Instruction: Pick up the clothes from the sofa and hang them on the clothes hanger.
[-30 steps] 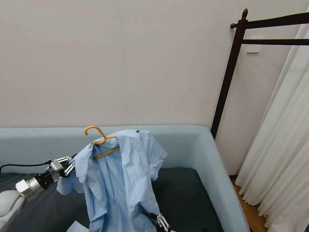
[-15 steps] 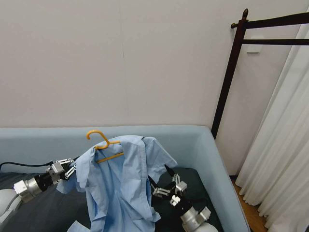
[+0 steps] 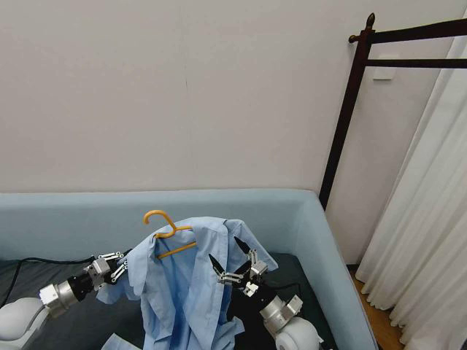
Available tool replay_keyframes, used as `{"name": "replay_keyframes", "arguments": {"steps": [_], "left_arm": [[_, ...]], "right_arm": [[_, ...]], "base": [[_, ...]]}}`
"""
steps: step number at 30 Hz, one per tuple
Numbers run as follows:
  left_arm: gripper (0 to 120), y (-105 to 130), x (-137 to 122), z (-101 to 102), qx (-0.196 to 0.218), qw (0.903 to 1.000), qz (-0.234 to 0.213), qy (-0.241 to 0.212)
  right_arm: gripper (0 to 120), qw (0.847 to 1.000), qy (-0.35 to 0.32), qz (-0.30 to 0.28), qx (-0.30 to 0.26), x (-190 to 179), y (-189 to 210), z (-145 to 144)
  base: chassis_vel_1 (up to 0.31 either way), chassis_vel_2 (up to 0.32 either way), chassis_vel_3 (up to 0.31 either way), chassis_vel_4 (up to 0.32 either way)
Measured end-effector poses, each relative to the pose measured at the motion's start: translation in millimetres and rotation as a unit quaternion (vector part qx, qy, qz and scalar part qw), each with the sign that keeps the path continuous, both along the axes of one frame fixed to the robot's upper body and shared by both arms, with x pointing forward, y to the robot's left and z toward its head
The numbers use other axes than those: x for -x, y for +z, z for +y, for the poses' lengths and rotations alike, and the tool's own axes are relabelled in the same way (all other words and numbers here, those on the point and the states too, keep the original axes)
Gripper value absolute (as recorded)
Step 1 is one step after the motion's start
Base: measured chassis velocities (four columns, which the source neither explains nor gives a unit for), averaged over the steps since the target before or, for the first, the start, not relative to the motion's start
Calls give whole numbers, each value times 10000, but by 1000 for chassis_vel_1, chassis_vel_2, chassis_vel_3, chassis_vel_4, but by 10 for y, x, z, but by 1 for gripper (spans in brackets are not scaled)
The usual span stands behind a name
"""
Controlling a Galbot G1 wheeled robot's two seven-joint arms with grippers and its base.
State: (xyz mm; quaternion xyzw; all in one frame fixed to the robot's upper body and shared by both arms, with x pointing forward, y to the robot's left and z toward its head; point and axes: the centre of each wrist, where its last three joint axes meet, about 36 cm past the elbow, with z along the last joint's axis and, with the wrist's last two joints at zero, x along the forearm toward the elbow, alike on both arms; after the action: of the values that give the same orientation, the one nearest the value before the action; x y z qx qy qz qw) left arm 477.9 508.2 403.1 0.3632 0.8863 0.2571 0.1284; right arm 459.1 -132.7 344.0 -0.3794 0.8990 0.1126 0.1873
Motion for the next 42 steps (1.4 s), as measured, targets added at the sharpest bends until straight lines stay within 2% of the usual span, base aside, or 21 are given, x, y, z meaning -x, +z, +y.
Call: {"name": "replay_keyframes", "arguments": {"steps": [4,6,8,11,12,14,15,17,20,21,23,27,31,32,37,38,42], "left_arm": [[4,-47,-33,-2,-2,10000,5,21],[4,-52,-35,-4,-1,10000,7,20],[4,-74,-50,-21,10,10000,10,8],[4,-79,-57,-25,14,10000,8,3],[4,-82,-62,-29,16,10000,6,-2],[4,-94,-78,-35,18,10000,4,-6],[4,-94,-78,-35,18,10000,4,-6],[4,-128,-107,-26,-5,10000,1,3],[4,-159,-141,-13,-52,10000,12,13],[4,-159,-141,-13,-52,10000,12,13],[4,-164,-164,-18,-61,10000,19,4],[4,-169,-194,-43,-78,10000,22,-25],[4,-210,-249,-114,-155,9998,60,-59],[4,-210,-249,-114,-155,9998,60,-59],[4,-279,-322,-254,-88,9998,153,9],[4,-279,-322,-254,-88,9998,153,9],[4,-384,-340,-437,423,9982,351,258]], "right_arm": [[70,10000,31,21,44,-57,27,29],[67,10000,34,28,49,-61,28,31],[54,9999,43,73,93,-76,31,36],[49,9999,43,86,120,-84,32,38],[43,9999,44,91,130,-88,32,39],[34,9998,50,97,149,-101,39,40],[34,9998,50,97,149,-101,39,40],[25,9998,58,92,142,-120,60,38],[10,9995,4,73,318,-183,129,-31],[10,9995,4,73,318,-183,129,-31],[1,9988,21,33,484,-250,226,-120],[0,9968,146,-205,765,-377,373,-250],[0,9868,474,-798,1324,-686,779,-500],[0,9868,474,-798,1324,-686,779,-500],[0,9672,962,-1530,1787,-962,1264,-690],[0,9672,962,-1530,1787,-962,1264,-690],[0,9452,1221,-2233,2045,-1084,1520,-721]], "base": [[0,0,0,0],[0,0,0,0],[0,0,0,0],[0,0,0,0],[0,0,0,0],[0,0,0,0],[0,0,0,0],[0,0,0,0],[0,0,0,0],[0,0,0,0],[0,0,0,0],[0,0,0,0],[0,0,0,0],[0,0,0,0],[0,0,0,0],[0,0,0,0],[0,0,0,0]]}}
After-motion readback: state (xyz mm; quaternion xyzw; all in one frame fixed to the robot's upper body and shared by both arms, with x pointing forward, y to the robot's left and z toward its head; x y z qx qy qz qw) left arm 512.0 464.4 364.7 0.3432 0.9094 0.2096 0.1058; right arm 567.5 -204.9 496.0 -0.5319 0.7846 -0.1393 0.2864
